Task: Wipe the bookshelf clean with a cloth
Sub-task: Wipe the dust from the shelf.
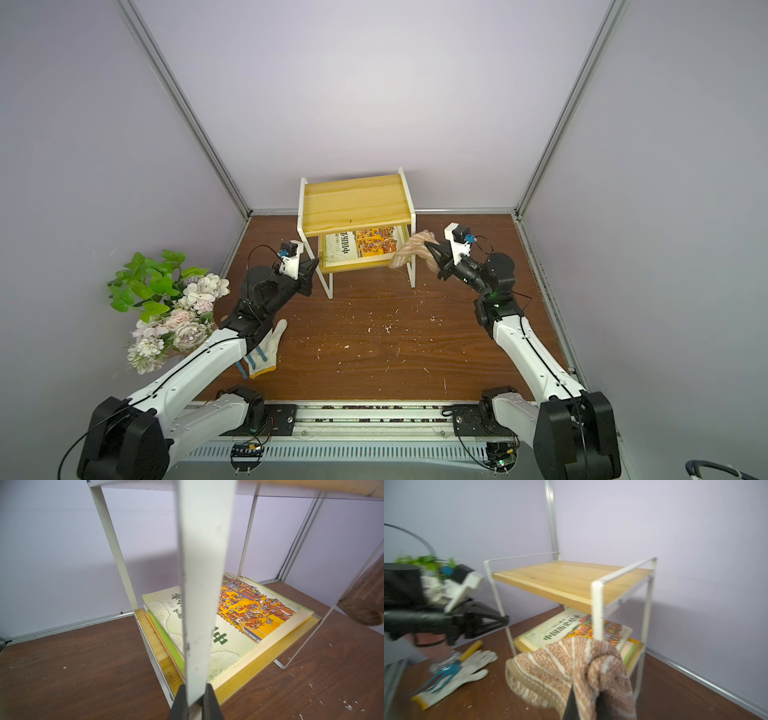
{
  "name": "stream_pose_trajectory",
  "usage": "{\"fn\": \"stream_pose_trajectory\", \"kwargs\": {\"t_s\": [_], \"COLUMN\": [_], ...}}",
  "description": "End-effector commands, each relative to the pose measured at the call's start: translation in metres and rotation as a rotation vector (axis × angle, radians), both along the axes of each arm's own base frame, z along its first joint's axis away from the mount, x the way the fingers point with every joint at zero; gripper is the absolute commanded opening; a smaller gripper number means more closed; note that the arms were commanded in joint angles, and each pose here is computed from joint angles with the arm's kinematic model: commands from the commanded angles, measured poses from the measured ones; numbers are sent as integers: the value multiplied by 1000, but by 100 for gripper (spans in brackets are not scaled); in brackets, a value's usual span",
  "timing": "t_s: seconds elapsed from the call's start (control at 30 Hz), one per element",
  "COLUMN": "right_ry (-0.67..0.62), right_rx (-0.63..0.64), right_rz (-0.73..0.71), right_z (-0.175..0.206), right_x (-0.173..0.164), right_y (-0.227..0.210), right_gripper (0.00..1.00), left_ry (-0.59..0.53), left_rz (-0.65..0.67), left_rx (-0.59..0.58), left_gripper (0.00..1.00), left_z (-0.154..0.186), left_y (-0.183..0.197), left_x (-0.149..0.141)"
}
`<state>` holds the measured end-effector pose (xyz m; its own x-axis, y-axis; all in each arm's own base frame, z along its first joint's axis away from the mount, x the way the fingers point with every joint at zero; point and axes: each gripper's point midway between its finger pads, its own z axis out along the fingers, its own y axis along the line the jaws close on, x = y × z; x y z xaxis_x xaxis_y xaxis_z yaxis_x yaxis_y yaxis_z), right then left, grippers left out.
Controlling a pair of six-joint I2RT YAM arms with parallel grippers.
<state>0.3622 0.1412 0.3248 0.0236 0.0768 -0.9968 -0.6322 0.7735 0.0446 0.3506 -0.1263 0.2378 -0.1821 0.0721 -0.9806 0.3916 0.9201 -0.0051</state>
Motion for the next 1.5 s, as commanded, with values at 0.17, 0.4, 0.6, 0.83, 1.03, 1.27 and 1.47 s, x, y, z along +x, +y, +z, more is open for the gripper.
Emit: {"fn": "stream_pose_trajectory", "kwargs": {"t_s": [0.17,0.4,0.6,0.83,1.03,1.27,1.47], "right_ry": [171,28,17,57,68,-111,-220], "right_rx": [-5,-27,-39,-35,-70,-17,-28], "right_rz": [227,582,656,-191,-379,-427,164], "right_z": [-49,-36,-46,-26,8,100,112], "right_x": [42,-22,-63,13,24,-22,-88], "right_y": [38,66,70,-25,-57,-71,54], "right_gripper": [0,0,0,0,0,0,0], "left_ry": [-33,12,66,63,83,88,79], "left_rz": [-12,-82,-161,-68,0,-42,-23], "left_rx": [-32,-40,-30,-142,-293,-295,-254], "left_gripper": [1,1,0,0,0,0,0], "left_z": [14,9,-1,10,16,20,13], "left_y": [-2,-16,-31,-18,-17,-34,-33], "left_x": [12,16,22,10,-2,-9,-6]}}
